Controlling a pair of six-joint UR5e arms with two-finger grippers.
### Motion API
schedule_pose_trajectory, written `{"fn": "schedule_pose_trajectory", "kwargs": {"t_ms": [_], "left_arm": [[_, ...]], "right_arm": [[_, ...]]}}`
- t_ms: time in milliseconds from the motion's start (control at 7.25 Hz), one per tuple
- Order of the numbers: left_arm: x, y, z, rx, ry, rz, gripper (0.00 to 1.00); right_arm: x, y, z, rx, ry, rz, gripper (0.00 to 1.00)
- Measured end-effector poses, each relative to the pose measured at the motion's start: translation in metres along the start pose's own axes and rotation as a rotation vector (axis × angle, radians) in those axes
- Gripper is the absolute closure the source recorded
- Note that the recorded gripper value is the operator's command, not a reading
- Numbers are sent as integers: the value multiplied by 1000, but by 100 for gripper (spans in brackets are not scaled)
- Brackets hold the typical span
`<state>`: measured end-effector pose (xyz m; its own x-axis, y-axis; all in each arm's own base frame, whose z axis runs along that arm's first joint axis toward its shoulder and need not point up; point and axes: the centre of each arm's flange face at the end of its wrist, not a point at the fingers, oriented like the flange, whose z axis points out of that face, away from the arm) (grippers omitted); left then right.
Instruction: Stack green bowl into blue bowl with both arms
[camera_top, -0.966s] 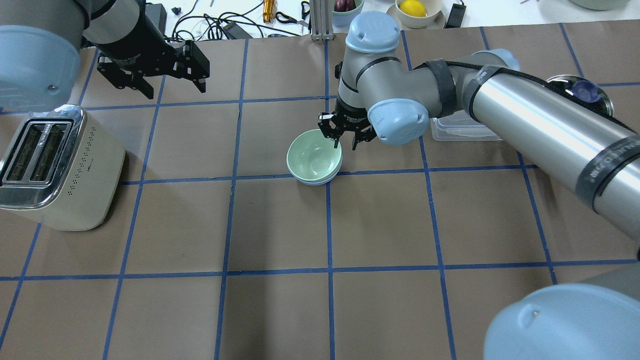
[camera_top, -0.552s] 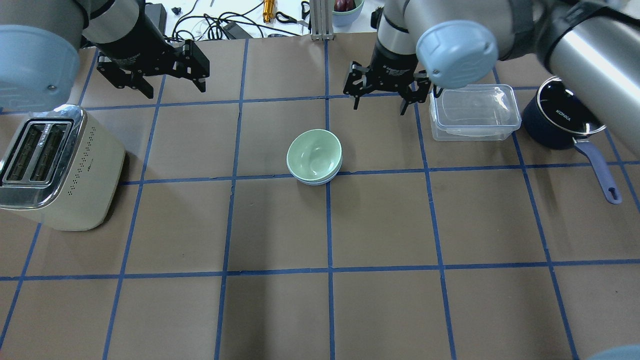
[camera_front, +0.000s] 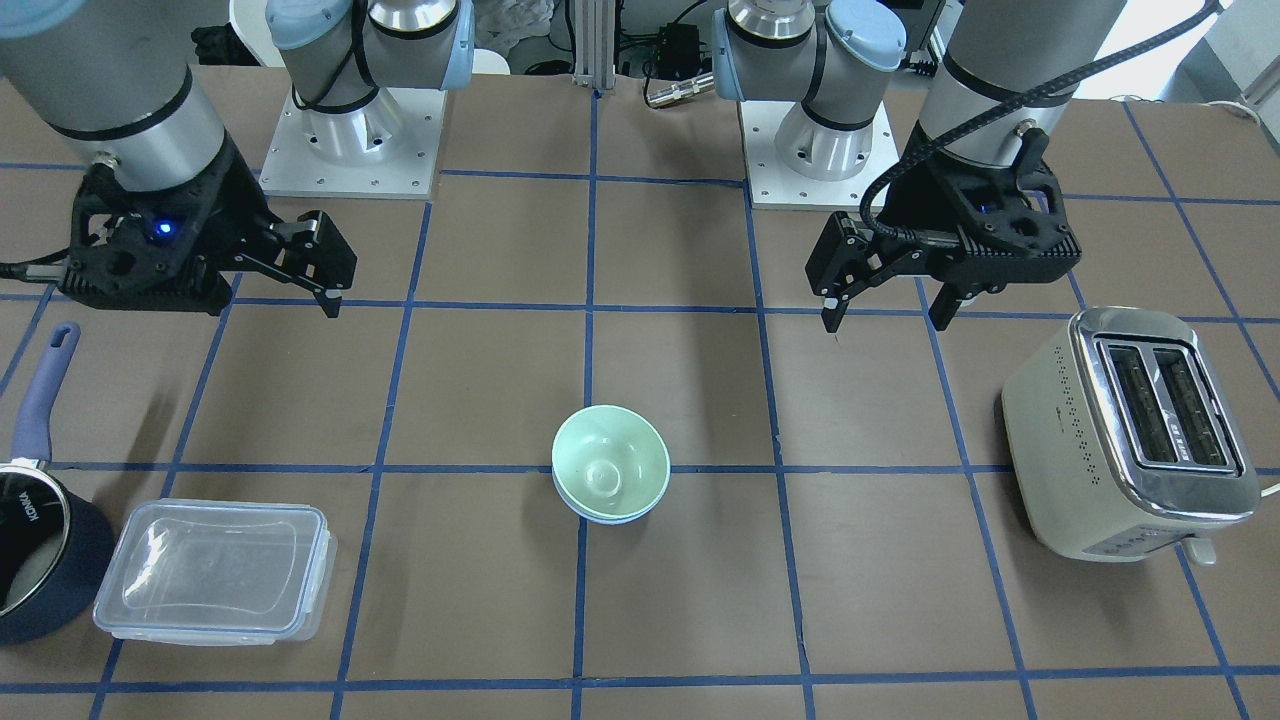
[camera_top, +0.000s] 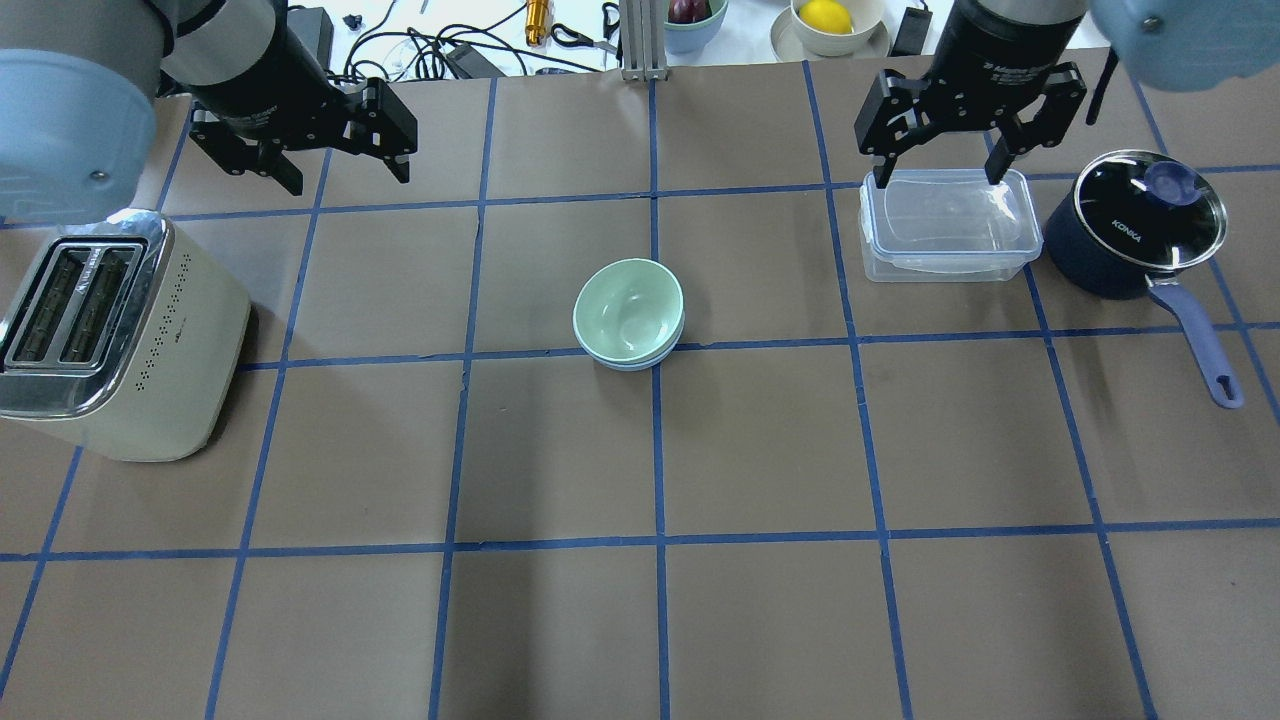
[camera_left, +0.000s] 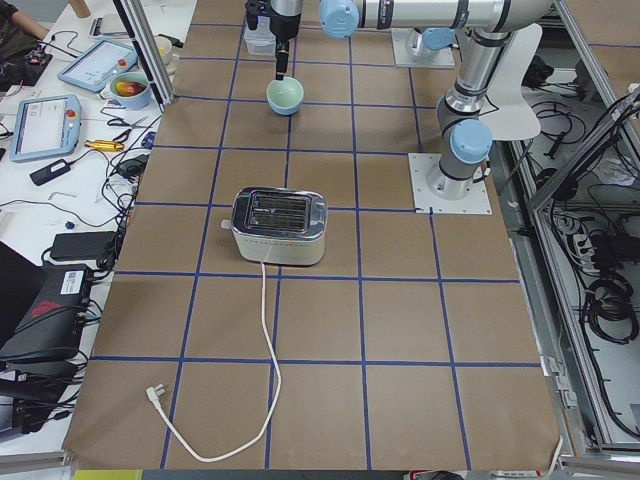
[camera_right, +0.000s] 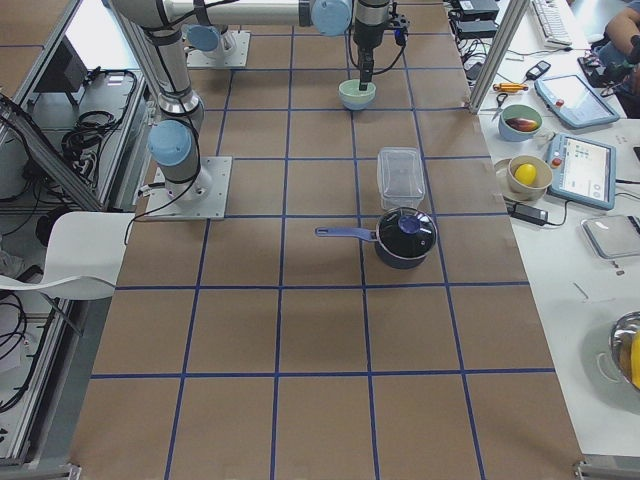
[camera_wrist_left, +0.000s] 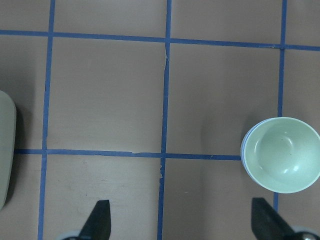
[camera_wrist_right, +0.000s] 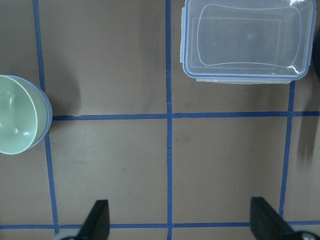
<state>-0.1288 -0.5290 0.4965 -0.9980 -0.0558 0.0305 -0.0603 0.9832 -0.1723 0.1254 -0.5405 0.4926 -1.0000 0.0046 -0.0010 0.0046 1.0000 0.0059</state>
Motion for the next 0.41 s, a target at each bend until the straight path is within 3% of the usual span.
{"fn": "schedule_pose_trajectory", "kwargs": {"t_ms": [414], "left_arm": [[-1, 6, -8, -36, -10, -3, 0]], "right_arm": [[1, 8, -11, 20, 0, -4, 0]]}}
